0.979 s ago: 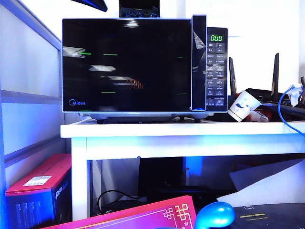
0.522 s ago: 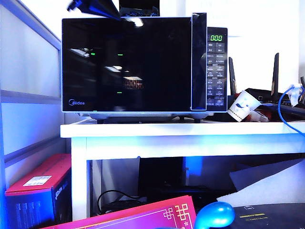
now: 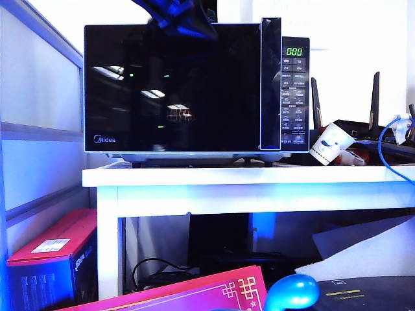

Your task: Open the microwave door, place the orange inside the microwave, then close the microwave door.

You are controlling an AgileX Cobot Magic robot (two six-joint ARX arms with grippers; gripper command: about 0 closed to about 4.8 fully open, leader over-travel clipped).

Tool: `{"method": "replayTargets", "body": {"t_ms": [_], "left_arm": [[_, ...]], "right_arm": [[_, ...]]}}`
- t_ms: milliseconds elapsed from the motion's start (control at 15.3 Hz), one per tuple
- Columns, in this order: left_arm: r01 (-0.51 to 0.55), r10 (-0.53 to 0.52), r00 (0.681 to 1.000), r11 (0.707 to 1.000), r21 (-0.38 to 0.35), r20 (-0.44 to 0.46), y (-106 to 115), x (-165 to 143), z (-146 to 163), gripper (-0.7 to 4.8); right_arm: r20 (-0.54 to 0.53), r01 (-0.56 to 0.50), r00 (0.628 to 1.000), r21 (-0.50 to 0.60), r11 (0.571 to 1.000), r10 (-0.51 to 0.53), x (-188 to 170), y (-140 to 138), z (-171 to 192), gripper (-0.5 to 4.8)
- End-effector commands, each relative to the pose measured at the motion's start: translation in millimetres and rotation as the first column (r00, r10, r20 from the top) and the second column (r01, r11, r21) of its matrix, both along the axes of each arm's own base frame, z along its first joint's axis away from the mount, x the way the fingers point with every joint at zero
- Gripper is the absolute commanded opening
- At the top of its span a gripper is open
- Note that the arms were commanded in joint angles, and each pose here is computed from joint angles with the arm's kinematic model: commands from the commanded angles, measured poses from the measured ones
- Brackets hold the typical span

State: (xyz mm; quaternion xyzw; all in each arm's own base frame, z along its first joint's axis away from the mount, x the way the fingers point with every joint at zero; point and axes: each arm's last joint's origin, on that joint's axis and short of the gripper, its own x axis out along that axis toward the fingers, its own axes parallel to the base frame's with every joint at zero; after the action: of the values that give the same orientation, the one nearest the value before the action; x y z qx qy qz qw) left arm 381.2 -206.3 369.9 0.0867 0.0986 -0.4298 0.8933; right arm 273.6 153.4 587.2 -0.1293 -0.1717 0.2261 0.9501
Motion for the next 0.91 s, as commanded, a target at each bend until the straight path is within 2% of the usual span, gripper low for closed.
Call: {"method": "replayTargets", "body": {"t_ms": [65, 261, 522, 653, 783, 914], "left_arm": [[-0.147, 0.147, 0.986, 0.989, -0.001, 0.078, -8.1, 11.7, -6.7, -0.05], [-0.274, 0.275, 0.952, 0.961, -0.026, 0.131, -9.5, 22.6, -12.1, -0.05], [-0.369, 0.38, 0.902, 0.925, -0.093, 0.203, -11.0, 31.2, -11.8, -0.05], [-0.407, 0.42, 0.882, 0.907, -0.103, 0.214, -11.0, 34.3, -14.1, -0.05], [-0.475, 0.486, 0.847, 0.874, -0.104, 0.217, -9.2, 35.6, -14.5, -0.05], [-0.508, 0.519, 0.824, 0.854, -0.108, 0.226, -8.1, 36.0, -13.6, -0.05]], "right_arm": [[0.041, -0.004, 0.999, 0.023, 1.0, 0.003, -11.8, -6.1, 9.7, 0.0], [0.047, -0.004, 0.999, 0.026, 1.0, 0.003, -16.8, -8.9, 12.5, -0.01], [0.031, -0.004, 1.0, 0.017, 1.0, 0.003, -19.0, -10.1, 12.0, 0.0], [0.039, -0.004, 0.999, 0.02, 1.0, 0.003, -21.0, -11.3, 13.6, -0.01], [0.049, -0.003, 0.999, 0.024, 1.0, 0.002, -22.5, -12.1, 15.1, -0.01], [0.05, -0.003, 0.999, 0.024, 1.0, 0.002, -22.4, -12.1, 15.1, 0.0]]}}
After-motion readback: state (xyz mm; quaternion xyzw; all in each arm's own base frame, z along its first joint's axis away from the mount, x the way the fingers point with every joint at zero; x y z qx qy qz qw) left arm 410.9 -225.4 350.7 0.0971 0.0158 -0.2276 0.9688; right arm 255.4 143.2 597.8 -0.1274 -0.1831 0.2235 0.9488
